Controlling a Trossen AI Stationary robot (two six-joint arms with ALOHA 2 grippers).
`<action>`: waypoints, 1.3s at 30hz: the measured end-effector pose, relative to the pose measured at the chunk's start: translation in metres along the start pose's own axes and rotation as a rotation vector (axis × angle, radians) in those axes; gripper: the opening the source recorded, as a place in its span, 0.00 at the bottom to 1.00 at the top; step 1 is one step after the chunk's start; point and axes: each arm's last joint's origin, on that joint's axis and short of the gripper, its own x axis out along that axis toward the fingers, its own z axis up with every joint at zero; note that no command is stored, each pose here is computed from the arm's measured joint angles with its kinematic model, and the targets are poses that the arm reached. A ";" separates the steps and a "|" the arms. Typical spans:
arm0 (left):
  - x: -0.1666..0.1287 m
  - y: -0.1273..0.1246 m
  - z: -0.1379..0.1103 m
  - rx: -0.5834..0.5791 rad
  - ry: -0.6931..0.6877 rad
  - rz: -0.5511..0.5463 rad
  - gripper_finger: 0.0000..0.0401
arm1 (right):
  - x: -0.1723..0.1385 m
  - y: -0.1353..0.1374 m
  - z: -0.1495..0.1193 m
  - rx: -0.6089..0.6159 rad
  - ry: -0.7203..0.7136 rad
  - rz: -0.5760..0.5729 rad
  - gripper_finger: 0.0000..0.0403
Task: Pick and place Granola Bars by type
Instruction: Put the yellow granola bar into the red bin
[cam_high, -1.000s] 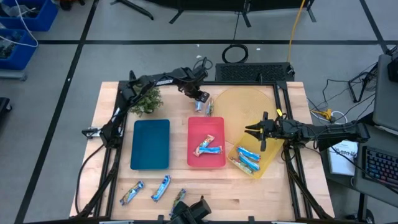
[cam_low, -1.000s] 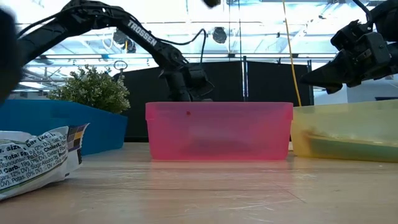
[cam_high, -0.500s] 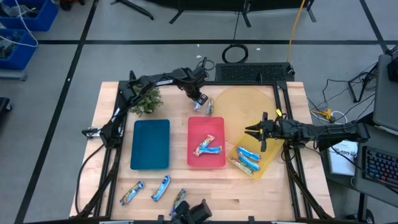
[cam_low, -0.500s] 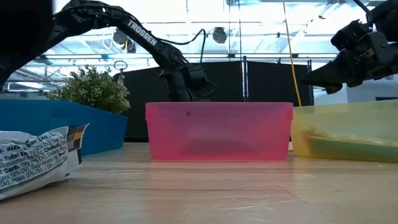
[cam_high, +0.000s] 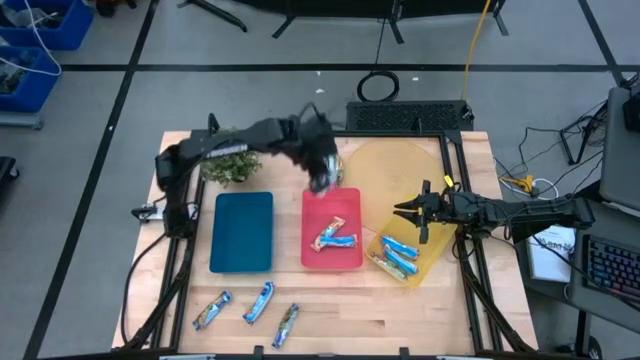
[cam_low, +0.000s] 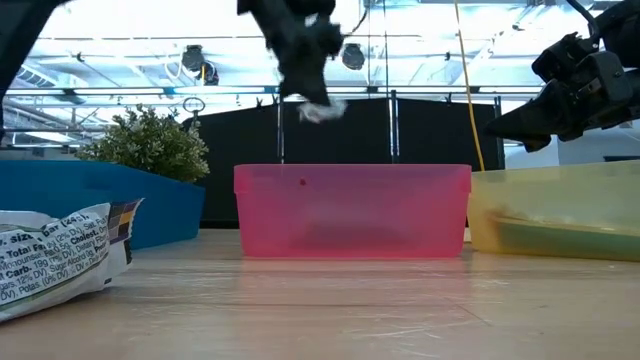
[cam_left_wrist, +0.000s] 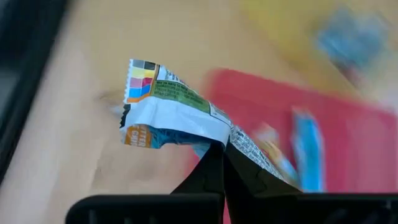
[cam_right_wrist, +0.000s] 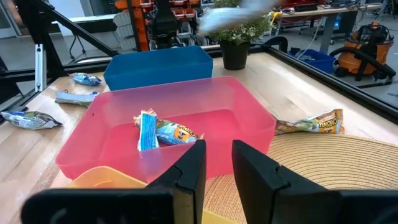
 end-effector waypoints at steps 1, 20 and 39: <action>-0.003 -0.014 -0.002 0.115 0.015 -0.022 0.00 | 0.000 0.000 0.000 -0.001 0.000 0.000 0.18; 0.102 -0.066 -0.031 0.471 0.314 -0.134 0.00 | 0.000 0.000 0.001 0.010 -0.008 0.003 0.18; 0.119 -0.044 -0.032 0.313 0.340 -0.094 0.23 | 0.000 0.000 0.001 0.003 -0.006 0.007 0.18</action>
